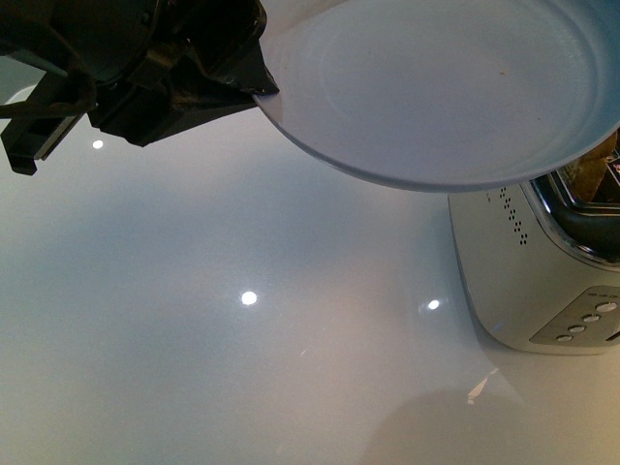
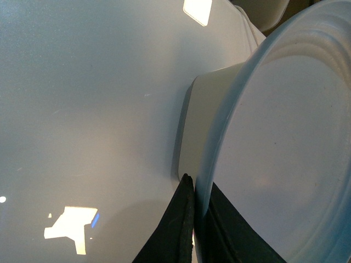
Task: Left arm holds plate, right arm toasts bread
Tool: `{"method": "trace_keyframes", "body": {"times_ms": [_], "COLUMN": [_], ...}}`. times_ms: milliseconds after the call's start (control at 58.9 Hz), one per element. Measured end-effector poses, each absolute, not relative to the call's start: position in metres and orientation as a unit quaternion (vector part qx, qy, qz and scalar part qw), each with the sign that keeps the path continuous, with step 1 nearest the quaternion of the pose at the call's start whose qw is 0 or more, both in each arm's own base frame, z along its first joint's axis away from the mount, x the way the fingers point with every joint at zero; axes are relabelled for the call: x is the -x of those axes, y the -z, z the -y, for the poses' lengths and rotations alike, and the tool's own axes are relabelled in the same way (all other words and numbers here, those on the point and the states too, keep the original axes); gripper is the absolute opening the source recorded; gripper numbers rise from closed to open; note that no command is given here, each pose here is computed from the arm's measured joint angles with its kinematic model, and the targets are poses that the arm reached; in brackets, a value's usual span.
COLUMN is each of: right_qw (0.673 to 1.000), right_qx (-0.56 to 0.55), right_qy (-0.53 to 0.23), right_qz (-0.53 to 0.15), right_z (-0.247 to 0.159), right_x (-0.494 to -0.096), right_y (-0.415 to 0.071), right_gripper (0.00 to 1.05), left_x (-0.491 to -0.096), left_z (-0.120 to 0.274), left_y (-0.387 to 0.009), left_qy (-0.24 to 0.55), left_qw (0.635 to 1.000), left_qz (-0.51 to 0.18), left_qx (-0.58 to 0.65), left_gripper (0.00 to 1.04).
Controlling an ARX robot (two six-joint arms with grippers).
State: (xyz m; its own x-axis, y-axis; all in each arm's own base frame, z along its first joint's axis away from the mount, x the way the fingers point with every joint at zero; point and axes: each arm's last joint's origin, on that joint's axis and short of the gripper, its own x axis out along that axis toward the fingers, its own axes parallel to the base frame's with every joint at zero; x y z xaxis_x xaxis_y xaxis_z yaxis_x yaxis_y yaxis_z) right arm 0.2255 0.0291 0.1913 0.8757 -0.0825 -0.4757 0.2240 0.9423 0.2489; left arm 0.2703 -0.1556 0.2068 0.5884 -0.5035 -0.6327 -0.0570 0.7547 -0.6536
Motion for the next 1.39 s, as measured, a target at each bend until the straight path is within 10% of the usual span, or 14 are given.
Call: {"method": "trace_keyframes", "body": {"times_ms": [424,611,900,1392], "right_qw": [0.974,0.999,1.0,1.0], "right_qx": [-0.115,-0.034,-0.003,-0.003], "right_qy": [0.069,0.001,0.0,-0.001], "right_qz": [-0.18,-0.018,-0.004,0.006], "right_z": [-0.009,-0.001,0.0,0.0], "right_x": [-0.181,-0.167,-0.142,-0.124], "right_y": [-0.218,-0.201,-0.184,-0.172], "right_gripper": [0.95,0.64,0.02,0.02], "left_x": [-0.27,-0.27,-0.27,-0.27], "left_z": [0.156,0.155,0.156,0.156], "left_y": [-0.207,-0.207,-0.207,-0.207], "left_qy": [0.134,0.134,0.135,0.135], "left_qw": [0.831,0.831,0.83,0.83], "left_qz": [-0.433,-0.433,-0.434,-0.434], "left_qx": [0.323,0.324,0.323,0.324], "left_gripper": [0.03,0.03,0.03,0.03]}}
